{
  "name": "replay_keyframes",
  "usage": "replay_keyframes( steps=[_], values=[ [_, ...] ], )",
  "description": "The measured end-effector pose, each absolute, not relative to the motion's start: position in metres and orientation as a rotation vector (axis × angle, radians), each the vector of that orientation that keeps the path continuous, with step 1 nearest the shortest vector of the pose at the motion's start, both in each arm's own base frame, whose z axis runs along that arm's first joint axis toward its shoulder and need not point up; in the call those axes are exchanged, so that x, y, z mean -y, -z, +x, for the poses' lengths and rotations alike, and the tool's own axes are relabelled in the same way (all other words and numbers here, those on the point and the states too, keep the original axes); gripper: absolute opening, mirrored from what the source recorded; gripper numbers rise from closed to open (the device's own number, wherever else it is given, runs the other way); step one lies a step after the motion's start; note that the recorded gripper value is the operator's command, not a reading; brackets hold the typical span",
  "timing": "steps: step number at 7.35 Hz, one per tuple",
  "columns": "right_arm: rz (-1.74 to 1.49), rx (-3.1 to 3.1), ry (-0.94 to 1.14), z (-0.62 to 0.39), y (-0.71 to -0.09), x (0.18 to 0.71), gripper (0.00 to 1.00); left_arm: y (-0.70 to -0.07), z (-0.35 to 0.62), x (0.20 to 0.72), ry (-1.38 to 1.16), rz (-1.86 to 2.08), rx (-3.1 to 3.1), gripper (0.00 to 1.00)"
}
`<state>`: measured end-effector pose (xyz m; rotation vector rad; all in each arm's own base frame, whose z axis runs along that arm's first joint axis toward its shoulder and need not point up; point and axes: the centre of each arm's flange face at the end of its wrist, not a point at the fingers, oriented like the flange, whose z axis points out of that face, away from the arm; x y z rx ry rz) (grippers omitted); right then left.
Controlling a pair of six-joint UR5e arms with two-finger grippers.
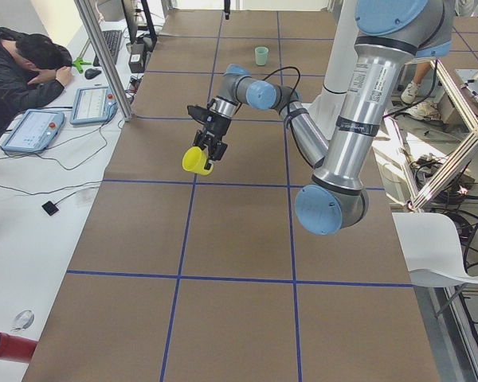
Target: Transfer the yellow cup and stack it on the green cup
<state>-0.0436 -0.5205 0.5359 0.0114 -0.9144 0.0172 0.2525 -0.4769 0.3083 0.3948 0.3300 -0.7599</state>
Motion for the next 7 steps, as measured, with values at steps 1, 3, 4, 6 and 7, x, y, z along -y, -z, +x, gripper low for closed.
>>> replay_keyframes(
  steps=[1, 3, 4, 6, 7],
  values=[
    [0.021, 0.921, -0.003, -0.051, -0.526, 0.521, 0.98, -0.286, 0.263, 0.477, 0.694, 0.458, -0.451, 0.00],
    [0.028, 0.937, 0.009, -0.078, -0.493, 0.527, 0.98, -0.267, 0.274, 0.472, 0.574, 0.591, -0.668, 0.00],
    [0.009, 0.947, -0.006, -0.103, -0.471, 0.535, 0.98, -0.278, 0.281, 0.463, 0.501, 0.645, -0.761, 0.00],
    [-0.016, 0.948, -0.027, -0.166, -0.422, 0.548, 0.98, -0.328, 0.305, 0.439, 0.332, 0.747, -0.922, 0.00],
    [-0.018, 0.949, -0.025, -0.197, -0.398, 0.552, 0.98, -0.346, 0.316, 0.423, 0.244, 0.800, -0.985, 0.00]
  ],
)
